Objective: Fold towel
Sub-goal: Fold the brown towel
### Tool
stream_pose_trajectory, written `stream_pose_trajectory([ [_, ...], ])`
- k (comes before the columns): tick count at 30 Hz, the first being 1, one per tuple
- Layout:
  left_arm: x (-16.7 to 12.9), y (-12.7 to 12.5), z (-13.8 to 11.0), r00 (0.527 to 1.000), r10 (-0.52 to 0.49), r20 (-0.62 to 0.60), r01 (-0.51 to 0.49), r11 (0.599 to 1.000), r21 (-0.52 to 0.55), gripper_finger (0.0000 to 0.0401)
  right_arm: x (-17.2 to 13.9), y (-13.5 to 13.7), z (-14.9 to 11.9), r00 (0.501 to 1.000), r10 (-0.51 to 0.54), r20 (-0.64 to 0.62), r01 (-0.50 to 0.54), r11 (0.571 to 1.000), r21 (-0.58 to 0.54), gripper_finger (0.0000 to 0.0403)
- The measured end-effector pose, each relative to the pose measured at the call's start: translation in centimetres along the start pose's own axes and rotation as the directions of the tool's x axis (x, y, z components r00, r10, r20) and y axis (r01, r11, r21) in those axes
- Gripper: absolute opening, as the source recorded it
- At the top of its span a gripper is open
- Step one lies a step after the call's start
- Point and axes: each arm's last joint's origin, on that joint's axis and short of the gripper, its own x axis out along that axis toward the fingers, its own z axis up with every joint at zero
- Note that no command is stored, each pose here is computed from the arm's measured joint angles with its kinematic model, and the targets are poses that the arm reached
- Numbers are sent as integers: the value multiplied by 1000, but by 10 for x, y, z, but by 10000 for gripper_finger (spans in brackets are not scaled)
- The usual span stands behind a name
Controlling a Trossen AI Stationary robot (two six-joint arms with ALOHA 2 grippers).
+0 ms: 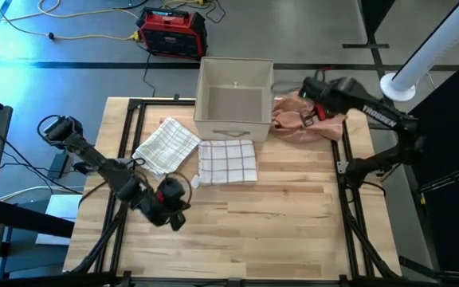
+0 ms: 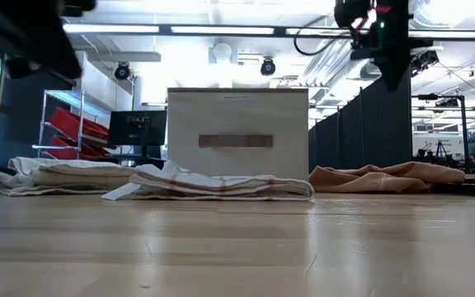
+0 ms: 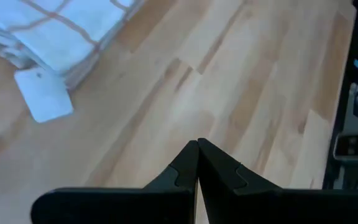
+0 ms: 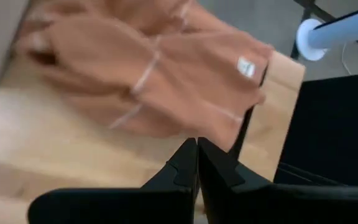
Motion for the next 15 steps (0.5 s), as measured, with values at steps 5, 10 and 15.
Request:
stream_pose_trajectory([
  [5,0,7,17,1000,-21,-10,20,998,-63,0,20,-34,30,995,91,36,-93,994,60,1],
  [10,1,8,21,998,-57,-41,57,998,-5,0,34,-65,40,989,145,31,-148,974,170,41],
  [15,1,11,21,997,-42,-70,48,995,83,0,37,-65,49,989,131,73,-147,939,312,119],
])
